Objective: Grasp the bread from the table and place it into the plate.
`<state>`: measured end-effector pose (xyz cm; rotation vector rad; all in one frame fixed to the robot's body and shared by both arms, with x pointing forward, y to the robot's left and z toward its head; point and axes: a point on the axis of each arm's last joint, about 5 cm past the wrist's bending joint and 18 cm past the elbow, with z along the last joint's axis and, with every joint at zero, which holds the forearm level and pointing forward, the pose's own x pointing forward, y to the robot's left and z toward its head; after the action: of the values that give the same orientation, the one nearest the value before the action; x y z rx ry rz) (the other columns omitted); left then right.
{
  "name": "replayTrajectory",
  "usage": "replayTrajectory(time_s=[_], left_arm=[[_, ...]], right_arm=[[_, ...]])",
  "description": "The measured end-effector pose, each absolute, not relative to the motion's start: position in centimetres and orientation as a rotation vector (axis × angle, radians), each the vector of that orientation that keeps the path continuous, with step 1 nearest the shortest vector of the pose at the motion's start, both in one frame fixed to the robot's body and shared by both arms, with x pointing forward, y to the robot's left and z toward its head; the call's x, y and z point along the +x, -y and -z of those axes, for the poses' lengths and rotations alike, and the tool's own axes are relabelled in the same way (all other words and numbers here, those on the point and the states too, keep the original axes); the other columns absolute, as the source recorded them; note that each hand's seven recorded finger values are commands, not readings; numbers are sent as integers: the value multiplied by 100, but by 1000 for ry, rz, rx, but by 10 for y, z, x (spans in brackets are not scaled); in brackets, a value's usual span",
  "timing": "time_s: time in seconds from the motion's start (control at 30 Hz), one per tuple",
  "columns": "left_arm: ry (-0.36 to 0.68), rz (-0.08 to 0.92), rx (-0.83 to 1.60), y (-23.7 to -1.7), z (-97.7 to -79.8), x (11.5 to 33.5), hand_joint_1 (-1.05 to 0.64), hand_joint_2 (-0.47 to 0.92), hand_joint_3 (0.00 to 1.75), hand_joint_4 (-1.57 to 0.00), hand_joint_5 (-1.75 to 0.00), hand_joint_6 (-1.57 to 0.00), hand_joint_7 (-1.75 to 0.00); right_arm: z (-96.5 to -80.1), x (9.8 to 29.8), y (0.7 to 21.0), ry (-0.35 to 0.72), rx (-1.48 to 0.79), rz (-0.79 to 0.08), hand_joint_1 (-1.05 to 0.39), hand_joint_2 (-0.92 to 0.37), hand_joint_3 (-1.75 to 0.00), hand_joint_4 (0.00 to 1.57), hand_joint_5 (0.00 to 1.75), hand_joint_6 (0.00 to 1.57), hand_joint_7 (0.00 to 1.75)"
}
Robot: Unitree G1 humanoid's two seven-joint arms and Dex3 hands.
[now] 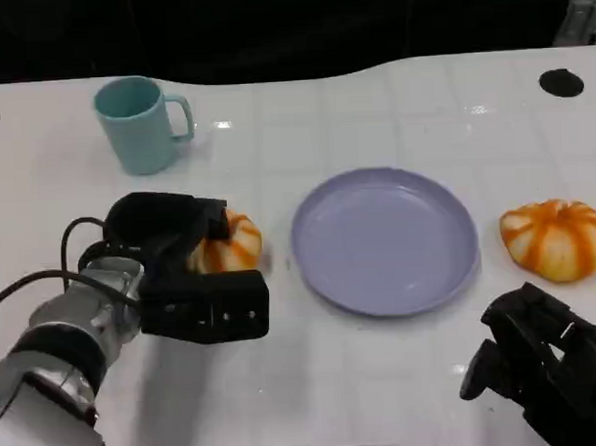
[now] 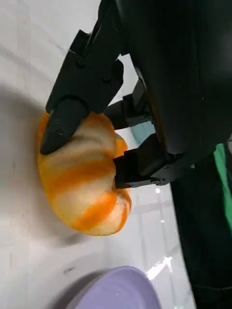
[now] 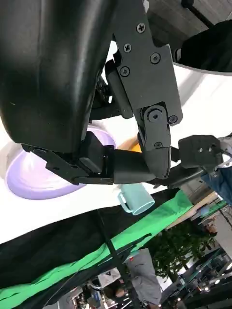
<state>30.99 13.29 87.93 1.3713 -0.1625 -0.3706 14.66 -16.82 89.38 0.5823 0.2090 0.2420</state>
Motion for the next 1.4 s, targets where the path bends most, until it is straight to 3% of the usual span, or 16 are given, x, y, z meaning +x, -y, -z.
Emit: replayTrajectory(time_s=[0.17,0.23,0.37,0.43,0.57,0.73,0.87,1.0,1.17,1.4], left_arm=[[200,307,1274,-134,-879,308,-17,88,42,-89,-175,-64,-175],[204,297,1253,-134,-879,308,-10,65,77,-87,-175,-64,-175],[209,214,1137,-133,-883,310,-7,48,114,-90,-175,-65,-175],[210,173,1047,-132,-887,312,-6,46,121,-90,-175,-68,-175],[230,149,932,-127,-896,317,-7,44,125,-88,-175,-69,-175],[260,205,927,-120,-911,325,-8,45,124,-85,-175,-67,-175],[299,273,928,-110,-930,333,-8,47,122,-85,-175,-66,-175],[335,341,948,-98,-943,338,-13,43,126,-93,-175,-76,-175],[398,474,957,-76,-962,341,-16,43,126,-93,-175,-73,-175],[408,603,982,-57,-968,340,-19,46,124,-92,-175,-78,-175]], right_arm=[[-894,147,169,-210,582,-240,-53,-92,-20,60,171,57,140],[-894,147,169,-210,582,-240,-53,-92,-22,60,172,56,141],[-893,147,169,-211,583,-240,-53,-92,-23,60,173,56,142],[-893,147,169,-213,583,-239,-53,-92,-23,60,173,56,143],[-893,148,169,-212,583,-241,-52,-92,-25,61,174,55,145],[-891,148,169,-218,584,-243,-53,-92,-23,60,174,55,146],[-891,148,169,-220,586,-243,-53,-92,-22,61,174,55,146],[-891,148,169,-221,585,-244,-53,-92,-22,60,174,55,146],[-891,148,166,-222,588,-250,-52,-92,-23,59,175,54,146],[-891,147,166,-226,586,-246,-52,-92,-23,60,173,55,144]])
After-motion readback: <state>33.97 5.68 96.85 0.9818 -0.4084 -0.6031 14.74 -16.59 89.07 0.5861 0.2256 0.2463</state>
